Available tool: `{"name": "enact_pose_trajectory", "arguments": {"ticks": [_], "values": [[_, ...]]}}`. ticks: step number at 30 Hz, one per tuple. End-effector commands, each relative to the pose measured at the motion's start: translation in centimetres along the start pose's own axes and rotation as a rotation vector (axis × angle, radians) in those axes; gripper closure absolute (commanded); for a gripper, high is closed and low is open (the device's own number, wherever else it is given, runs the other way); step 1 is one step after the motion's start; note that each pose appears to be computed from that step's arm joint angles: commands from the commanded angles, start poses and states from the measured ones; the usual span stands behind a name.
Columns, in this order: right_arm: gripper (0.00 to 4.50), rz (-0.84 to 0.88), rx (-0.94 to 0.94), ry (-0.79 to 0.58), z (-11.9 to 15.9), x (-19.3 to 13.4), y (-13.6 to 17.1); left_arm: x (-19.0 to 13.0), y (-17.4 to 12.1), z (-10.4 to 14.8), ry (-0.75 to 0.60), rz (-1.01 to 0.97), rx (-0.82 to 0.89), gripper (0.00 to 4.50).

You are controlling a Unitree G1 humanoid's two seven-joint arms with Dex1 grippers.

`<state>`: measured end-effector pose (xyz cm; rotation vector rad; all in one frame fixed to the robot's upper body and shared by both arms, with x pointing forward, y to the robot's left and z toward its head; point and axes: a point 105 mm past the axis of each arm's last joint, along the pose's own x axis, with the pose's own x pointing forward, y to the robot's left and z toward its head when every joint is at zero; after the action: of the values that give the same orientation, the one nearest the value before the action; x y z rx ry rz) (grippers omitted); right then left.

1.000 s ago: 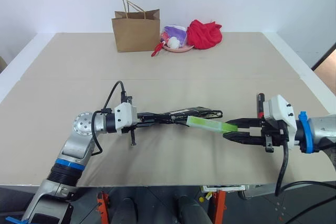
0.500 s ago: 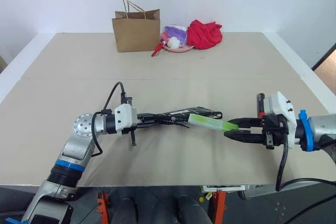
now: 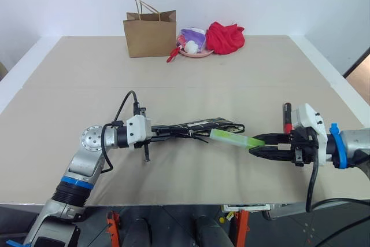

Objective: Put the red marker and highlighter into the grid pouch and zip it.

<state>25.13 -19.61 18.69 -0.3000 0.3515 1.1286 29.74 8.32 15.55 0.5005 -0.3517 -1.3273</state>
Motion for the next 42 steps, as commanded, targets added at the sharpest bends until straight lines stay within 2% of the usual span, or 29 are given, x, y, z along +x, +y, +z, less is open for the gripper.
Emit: {"name": "enact_pose_trajectory", "arguments": {"ticks": [1, 14, 26, 33, 39, 42], "values": [[3.45, -0.006, 0.011, -0.045, 1.8, -0.1, 0.1, 0.2, 0.0, 1.2, -0.032, -0.002, 0.056, 4.50], [3.45, 0.025, 0.061, 0.093, 0.5, 1.2, 0.0, 0.4, -0.2, 1.2, -0.036, -0.002, 0.055, 4.50], [3.45, 0.044, 0.049, 0.049, 2.6, 4.3, -0.2, 0.5, -0.2, 1.1, -0.035, 0.005, 0.049, 4.50], [0.20, 0.063, 0.002, 0.005, 3.8, 4.3, 0.3, 0.4, -0.4, 1.1, -0.036, 0.009, 0.043, 4.50], [0.09, 0.038, 0.047, -0.048, 4.3, 1.1, 0.3, 0.2, -0.3, 1.0, -0.028, 0.018, 0.039, 4.50], [0.09, -0.121, 0.084, -0.078, 3.8, -1.0, -1.8, 0.1, -0.2, 0.9, -0.022, 0.019, 0.037, 4.50]]}}
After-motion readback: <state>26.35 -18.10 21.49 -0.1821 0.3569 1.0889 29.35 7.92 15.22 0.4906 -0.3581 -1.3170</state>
